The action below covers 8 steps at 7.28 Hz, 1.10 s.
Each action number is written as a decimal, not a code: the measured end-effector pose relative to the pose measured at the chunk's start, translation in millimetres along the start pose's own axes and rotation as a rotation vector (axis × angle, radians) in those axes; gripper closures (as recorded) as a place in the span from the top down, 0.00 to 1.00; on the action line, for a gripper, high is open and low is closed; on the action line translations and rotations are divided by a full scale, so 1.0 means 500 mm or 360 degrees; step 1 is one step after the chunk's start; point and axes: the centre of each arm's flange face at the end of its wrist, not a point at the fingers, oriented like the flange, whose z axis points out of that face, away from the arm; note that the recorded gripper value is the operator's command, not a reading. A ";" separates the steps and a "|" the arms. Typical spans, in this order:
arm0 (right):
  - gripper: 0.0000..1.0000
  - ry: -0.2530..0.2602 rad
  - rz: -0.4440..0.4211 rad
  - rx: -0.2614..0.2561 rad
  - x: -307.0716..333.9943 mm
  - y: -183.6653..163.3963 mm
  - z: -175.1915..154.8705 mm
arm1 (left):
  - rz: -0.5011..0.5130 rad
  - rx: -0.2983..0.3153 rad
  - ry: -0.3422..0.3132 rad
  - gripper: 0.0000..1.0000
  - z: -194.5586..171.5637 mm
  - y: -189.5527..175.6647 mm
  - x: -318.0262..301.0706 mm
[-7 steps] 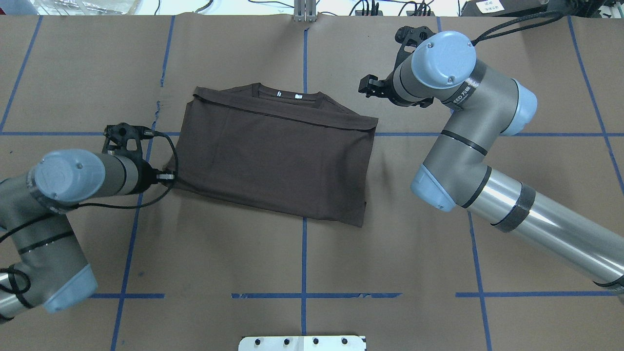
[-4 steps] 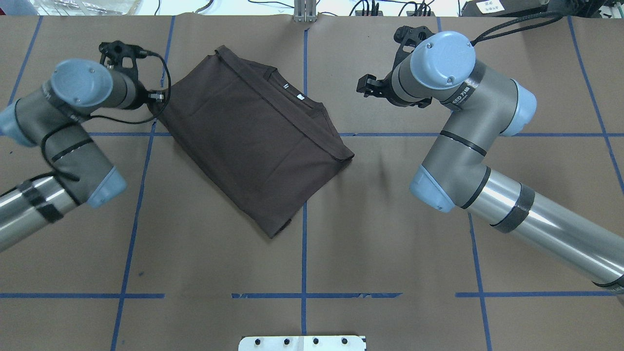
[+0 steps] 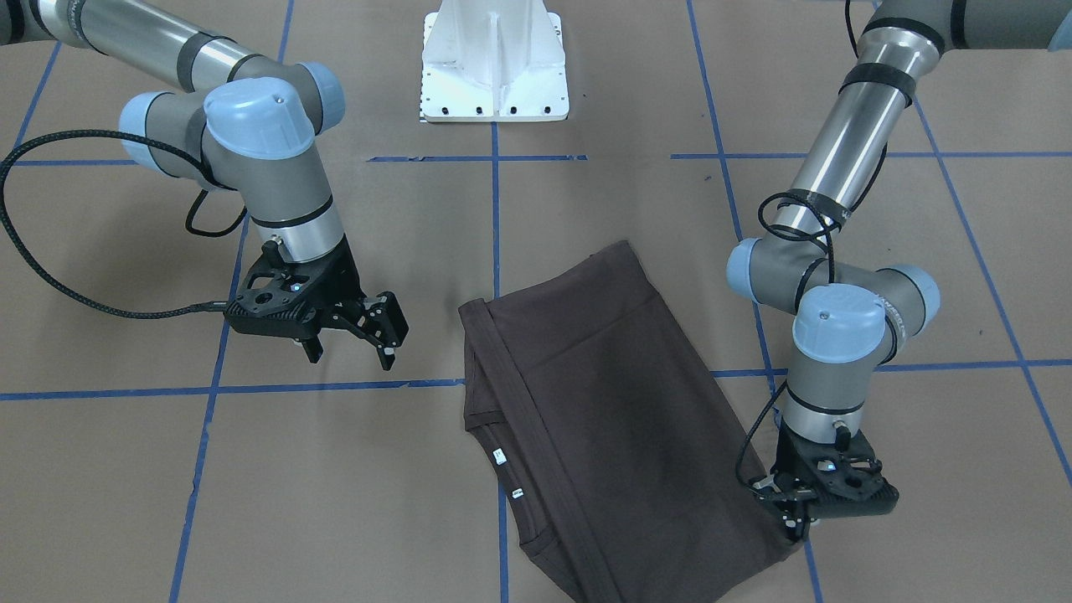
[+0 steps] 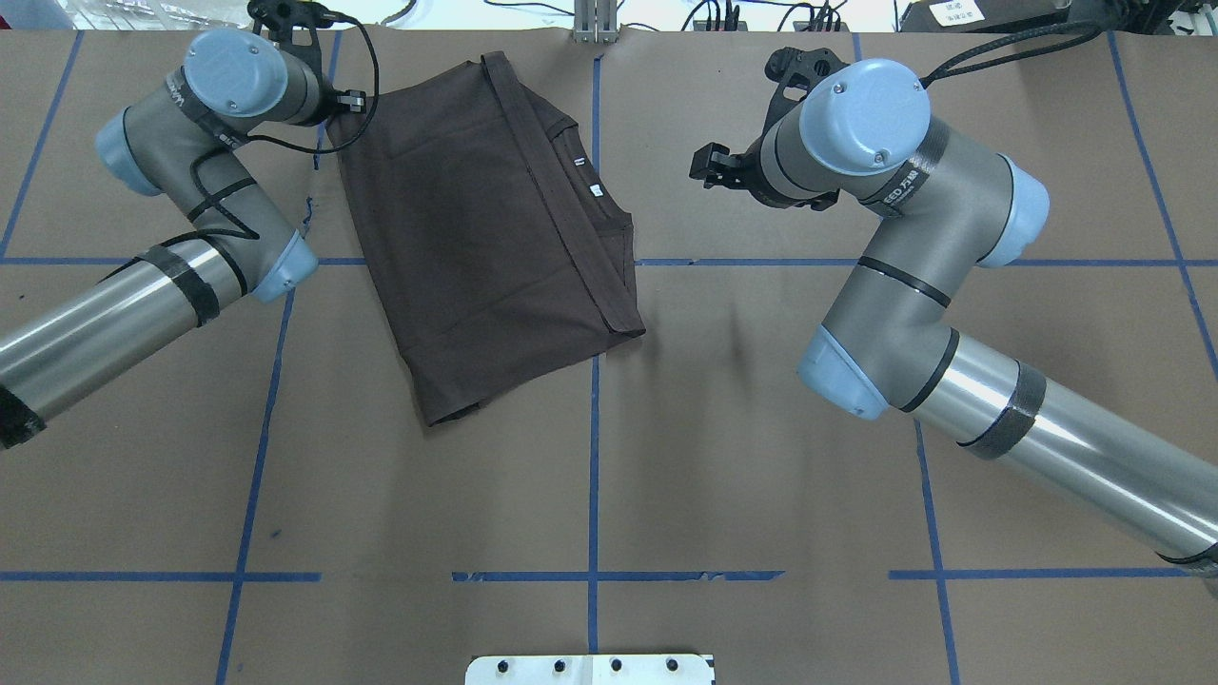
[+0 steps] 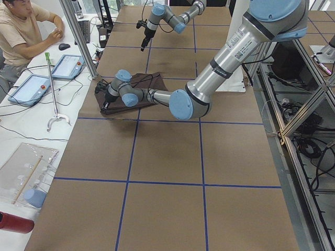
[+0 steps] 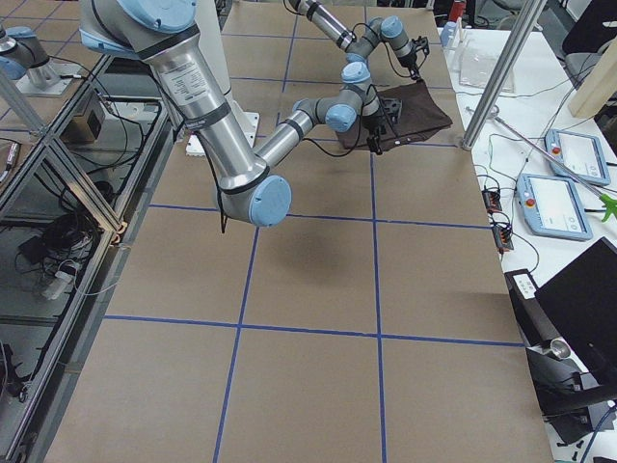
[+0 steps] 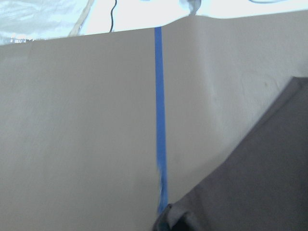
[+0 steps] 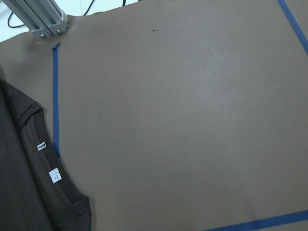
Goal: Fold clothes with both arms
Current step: 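Drag the folded shirt edge with the left gripper away from the robot, rotating it, then reach the right gripper to the folded shirt edge near the collar and grasp it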
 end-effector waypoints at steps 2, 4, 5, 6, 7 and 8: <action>0.98 -0.0019 0.0053 0.0004 -0.053 0.023 0.008 | 0.0147 0.0015 0.0053 1.00 -0.032 -0.034 -0.040; 0.75 -0.0019 0.0173 0.0036 -0.184 0.035 0.040 | 0.0199 0.0010 0.0134 1.00 -0.073 -0.030 -0.070; 0.66 -0.0006 0.0229 0.0032 -0.238 0.050 0.065 | 0.0204 0.0017 0.0153 1.00 -0.086 -0.028 -0.074; 0.65 0.0008 0.0258 0.0027 -0.275 0.061 0.089 | 0.0204 0.0022 0.0163 1.00 -0.092 -0.026 -0.075; 0.65 0.0046 0.0248 0.0025 -0.301 0.063 0.119 | 0.0202 0.0026 0.0168 1.00 -0.095 -0.026 -0.076; 0.65 0.0094 0.0185 0.0020 -0.312 0.062 0.149 | 0.0201 0.0029 0.0172 1.00 -0.097 -0.026 -0.076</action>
